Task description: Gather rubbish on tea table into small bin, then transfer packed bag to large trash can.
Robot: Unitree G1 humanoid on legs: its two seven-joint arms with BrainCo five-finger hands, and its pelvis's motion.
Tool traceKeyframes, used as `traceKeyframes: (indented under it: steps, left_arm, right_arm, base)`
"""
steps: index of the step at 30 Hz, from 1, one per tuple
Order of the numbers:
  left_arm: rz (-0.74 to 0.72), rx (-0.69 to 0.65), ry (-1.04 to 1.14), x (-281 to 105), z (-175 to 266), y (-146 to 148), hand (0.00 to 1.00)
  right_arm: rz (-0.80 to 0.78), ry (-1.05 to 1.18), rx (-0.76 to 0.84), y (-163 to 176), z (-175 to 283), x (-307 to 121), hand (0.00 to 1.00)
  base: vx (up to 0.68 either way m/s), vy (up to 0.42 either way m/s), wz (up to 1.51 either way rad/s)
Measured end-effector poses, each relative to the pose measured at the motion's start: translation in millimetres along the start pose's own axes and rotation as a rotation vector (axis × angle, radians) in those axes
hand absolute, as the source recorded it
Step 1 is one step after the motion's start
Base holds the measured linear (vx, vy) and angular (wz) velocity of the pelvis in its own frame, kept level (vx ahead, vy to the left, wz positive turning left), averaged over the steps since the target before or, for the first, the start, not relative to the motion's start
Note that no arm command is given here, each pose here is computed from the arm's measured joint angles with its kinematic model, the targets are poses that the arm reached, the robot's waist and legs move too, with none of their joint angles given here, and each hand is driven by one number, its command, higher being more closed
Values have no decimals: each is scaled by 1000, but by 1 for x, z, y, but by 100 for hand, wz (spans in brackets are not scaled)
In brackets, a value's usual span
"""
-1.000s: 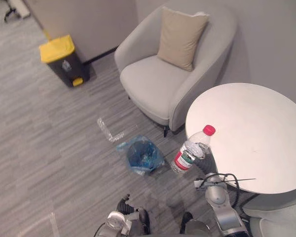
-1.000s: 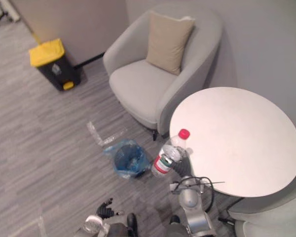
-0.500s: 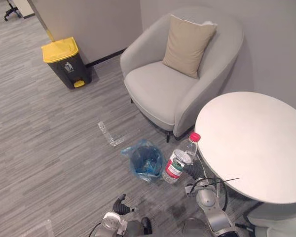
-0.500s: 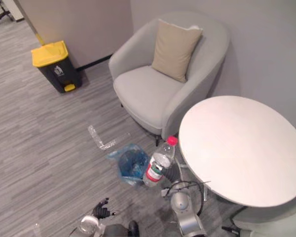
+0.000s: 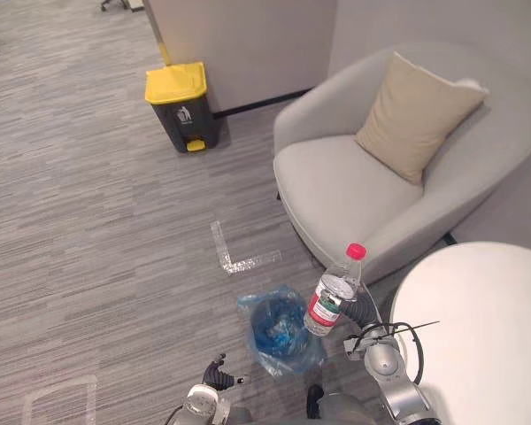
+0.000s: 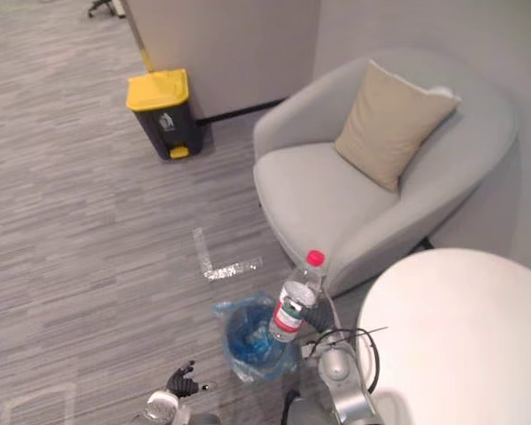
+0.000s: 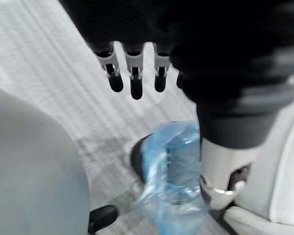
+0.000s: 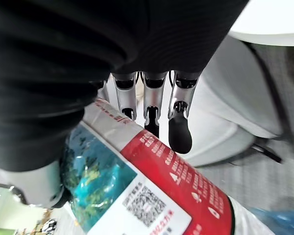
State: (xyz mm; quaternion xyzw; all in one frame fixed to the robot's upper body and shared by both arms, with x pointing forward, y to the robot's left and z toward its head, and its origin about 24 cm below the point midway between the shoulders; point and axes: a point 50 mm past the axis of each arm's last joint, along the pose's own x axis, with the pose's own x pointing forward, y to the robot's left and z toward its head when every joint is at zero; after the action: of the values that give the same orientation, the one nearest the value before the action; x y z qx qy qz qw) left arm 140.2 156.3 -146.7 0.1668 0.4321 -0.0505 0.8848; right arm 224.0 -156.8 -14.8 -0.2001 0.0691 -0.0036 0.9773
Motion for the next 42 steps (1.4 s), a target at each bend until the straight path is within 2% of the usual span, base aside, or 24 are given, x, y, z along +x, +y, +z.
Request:
traceKeyframes:
  steps: [6,16,17,18,23,25,28,33,38,42]
  left_arm:
    - [16,20,-11,1,1,8,0]
    - [20,26,16,0,-5,9,0]
    - [42,21,-34,6,14,15,0]
    - [62,4,-51,8,21,19,0]
    - [135,-95,-135,12,47,39,0]
    - [193,-155,-198,16,71,55,0]
    - [244,-201,-271,17,98,69,0]
    - [295,-303,-372,15,134,81,0]
    - [323,-429,-550,3,186,96,0]
    - [343,-482,-621,-4,207,104,0]
  right_arm:
    - [5,2,23,8,2,-1,100]
    - [64,-20,-69,16,3,-2,100]
    - [100,-75,-171,11,14,25,100]
    - [108,-98,-197,10,20,32,100]
    - [104,-227,-265,2,55,57,100]
    - [57,-307,-316,-15,80,73,100]
    - [10,-338,-361,-31,92,82,100]
    - [-48,-423,-340,-40,125,92,100]
    - [-133,-585,-296,-50,188,105,100]
    - [-182,-684,-266,-55,227,107,100]
  base:
    - [53,213,-7]
    - [-10,-3,-20]
    - [-287,-16,-72]
    - [-356,-3,-55]
    - [-265,32,-13]
    - [-290,39,-6]
    - [-244,15,15]
    - [-104,-11,11]
    - [-48,-8,11]
    - [-7,20,11]
